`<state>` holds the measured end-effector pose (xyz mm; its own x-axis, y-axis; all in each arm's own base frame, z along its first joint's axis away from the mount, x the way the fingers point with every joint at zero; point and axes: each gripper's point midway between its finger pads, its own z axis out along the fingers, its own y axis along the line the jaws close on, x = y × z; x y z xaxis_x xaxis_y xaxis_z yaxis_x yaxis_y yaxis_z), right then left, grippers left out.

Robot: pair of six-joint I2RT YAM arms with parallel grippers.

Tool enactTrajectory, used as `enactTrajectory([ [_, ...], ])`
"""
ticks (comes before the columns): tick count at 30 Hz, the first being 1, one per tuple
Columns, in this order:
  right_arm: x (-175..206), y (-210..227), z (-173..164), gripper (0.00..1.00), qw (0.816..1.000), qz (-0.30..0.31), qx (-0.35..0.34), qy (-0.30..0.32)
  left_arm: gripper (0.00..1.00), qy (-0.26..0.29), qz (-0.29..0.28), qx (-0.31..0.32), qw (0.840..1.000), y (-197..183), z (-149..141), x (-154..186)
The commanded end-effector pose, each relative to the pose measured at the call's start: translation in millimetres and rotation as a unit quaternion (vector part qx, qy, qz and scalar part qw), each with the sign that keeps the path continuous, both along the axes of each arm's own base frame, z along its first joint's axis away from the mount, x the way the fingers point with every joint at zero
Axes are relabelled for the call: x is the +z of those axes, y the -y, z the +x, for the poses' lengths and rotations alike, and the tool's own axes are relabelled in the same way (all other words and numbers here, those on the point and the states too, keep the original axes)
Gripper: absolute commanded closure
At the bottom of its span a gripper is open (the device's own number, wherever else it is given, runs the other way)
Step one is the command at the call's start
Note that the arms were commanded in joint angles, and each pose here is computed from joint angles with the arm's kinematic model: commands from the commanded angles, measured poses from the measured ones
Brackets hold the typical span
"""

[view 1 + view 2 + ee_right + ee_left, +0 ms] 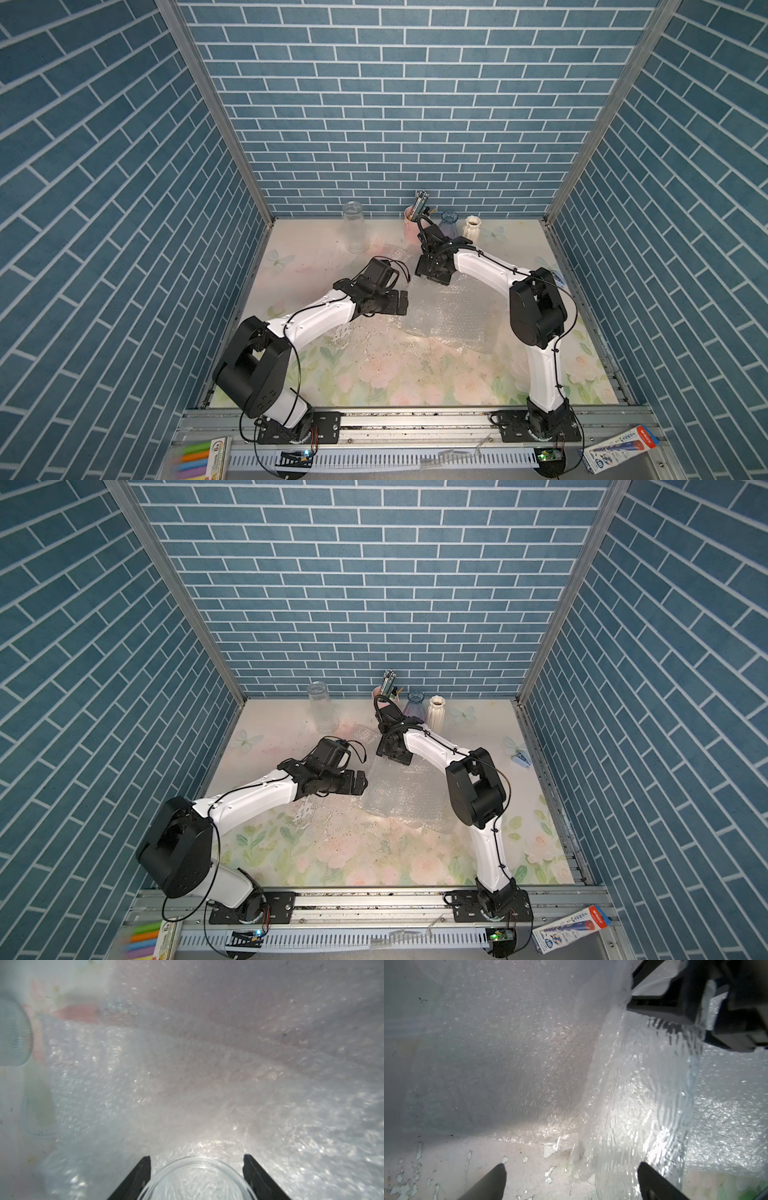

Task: Unwrap the vase from the bubble wrap
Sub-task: Pick up the vase from the bubble wrap.

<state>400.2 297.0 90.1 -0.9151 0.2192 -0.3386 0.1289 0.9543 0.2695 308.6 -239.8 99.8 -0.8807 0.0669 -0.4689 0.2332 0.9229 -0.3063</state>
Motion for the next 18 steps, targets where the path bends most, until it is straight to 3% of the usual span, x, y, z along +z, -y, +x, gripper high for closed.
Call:
enactTrajectory([
  [1, 37.8, -7.7, 8.8, 0.42, 0.997, 0.017, 0.022, 0.077, 0.01, 0.008, 0.003, 0.013, 1.000, 1.3, 7.8, 2.0],
  [18, 77.8, -22.9, -20.2, 0.43, 0.980, 0.023, 0.096, 0.173, 0.02, -0.025, 0.037, 0.028, 0.999, 3.3, 26.1, -41.3],
])
